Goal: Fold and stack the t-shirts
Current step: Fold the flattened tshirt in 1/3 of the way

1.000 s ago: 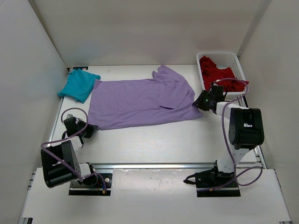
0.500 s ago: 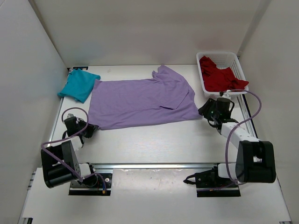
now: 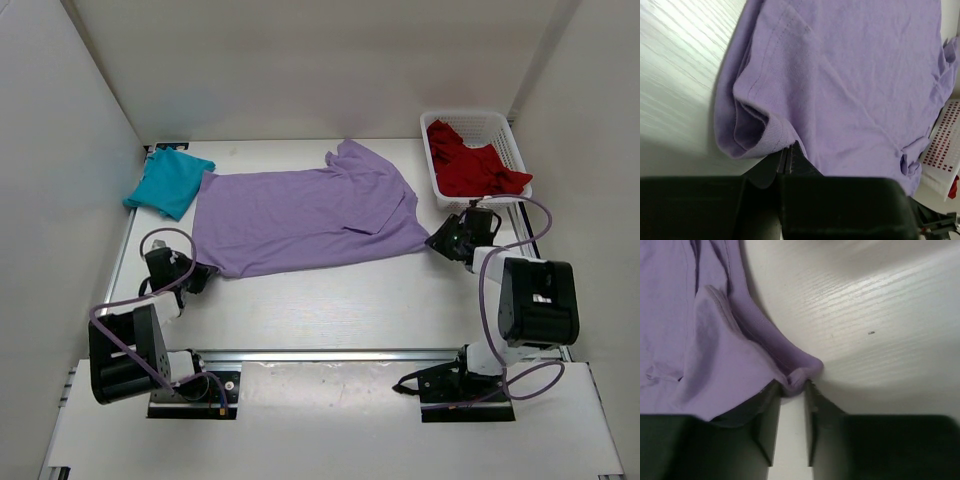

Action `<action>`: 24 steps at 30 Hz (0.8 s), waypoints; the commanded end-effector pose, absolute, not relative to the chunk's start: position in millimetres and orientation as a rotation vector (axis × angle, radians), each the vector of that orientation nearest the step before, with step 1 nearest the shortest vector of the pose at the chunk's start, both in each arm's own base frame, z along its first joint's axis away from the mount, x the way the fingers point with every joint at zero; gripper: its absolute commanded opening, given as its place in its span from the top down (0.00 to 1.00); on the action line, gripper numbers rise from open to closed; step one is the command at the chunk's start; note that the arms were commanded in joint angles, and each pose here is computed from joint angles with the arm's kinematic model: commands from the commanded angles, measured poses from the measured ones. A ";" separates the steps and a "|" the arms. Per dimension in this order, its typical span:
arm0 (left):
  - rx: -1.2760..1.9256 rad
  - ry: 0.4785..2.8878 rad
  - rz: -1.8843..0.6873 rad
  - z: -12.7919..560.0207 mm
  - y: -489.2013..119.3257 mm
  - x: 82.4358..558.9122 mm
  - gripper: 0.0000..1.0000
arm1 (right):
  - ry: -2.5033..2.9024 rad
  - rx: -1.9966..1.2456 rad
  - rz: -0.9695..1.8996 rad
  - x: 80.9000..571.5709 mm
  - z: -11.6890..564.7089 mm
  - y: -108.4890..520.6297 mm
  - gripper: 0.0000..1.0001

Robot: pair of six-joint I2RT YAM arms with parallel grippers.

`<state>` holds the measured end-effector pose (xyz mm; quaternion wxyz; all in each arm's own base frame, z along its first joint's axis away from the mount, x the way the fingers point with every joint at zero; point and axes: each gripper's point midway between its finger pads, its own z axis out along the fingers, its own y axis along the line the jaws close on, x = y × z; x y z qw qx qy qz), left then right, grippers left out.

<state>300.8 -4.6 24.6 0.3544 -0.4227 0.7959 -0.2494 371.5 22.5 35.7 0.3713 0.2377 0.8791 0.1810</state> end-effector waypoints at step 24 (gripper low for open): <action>-1.053 2.158 -0.590 26.6 -6.5 209.4 0.98 | 2.132 0.910 0.459 212.4 48.7 25.9 0.92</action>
